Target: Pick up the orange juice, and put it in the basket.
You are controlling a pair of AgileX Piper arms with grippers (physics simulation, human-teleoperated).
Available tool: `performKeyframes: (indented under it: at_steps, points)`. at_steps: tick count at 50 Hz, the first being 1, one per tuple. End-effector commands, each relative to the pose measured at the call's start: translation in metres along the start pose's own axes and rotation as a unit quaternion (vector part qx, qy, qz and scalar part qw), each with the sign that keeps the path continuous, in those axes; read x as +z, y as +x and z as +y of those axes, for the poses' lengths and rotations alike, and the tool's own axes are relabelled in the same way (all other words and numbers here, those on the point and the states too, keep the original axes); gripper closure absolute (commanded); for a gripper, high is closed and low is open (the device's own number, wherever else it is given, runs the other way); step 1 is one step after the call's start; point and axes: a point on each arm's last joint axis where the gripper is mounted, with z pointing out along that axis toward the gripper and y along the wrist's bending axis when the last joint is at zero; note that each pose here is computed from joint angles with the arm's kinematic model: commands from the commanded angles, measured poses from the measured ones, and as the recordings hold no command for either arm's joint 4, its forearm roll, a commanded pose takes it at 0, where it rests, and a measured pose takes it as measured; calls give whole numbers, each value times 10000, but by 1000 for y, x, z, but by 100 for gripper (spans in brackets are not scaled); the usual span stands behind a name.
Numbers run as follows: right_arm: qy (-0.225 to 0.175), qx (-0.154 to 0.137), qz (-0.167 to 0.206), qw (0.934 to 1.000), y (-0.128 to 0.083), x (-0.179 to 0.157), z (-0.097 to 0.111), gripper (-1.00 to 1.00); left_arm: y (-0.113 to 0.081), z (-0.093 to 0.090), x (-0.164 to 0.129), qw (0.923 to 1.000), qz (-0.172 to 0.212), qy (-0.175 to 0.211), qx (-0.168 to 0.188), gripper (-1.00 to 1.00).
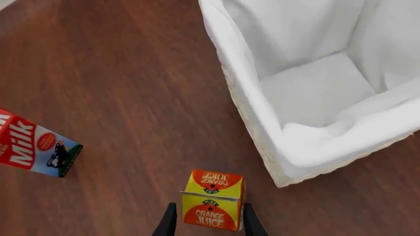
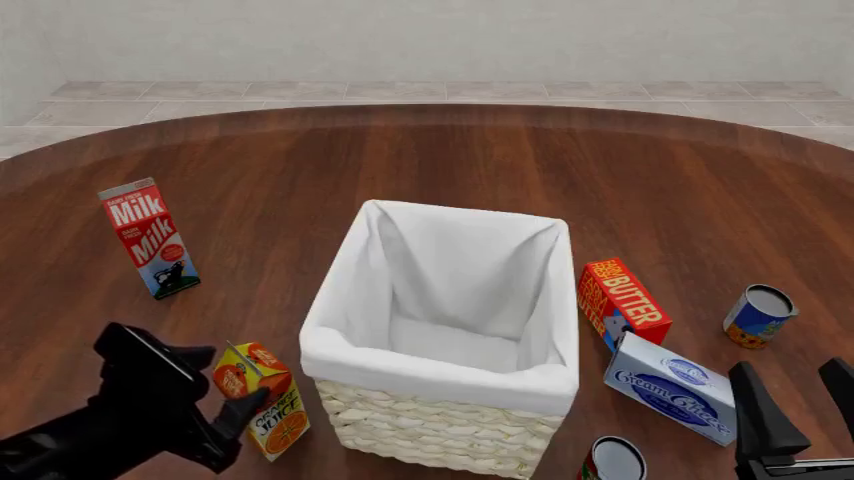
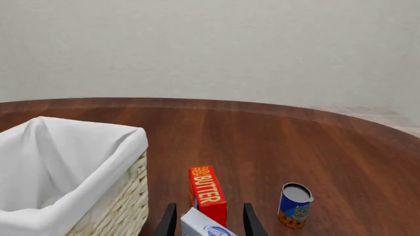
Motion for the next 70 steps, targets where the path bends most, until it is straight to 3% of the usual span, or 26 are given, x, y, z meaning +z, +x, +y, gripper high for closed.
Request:
performKeyframes:
  at_steps: [1,39,40,55,70]
  points:
    - [10,1,-1,10000,0,0,0,-100,4,-2,5,10000,-1,21,-45,-100]
    - [0,1,-4,10000,0,0,0,-100,16,-6,15,9997,-20,60,-257,-100]
    - [-1,-1,-3,10000,0,0,0,-100,16,-5,16,9998,-29,31,-219,100]
    - [-8,-3,-11,10000,-1,0,0,-100,14,0,17,9998,-30,-78,-177,100]
    - [-15,-4,-20,10000,-1,0,0,-100,0,12,14,9994,-106,-323,-96,100]
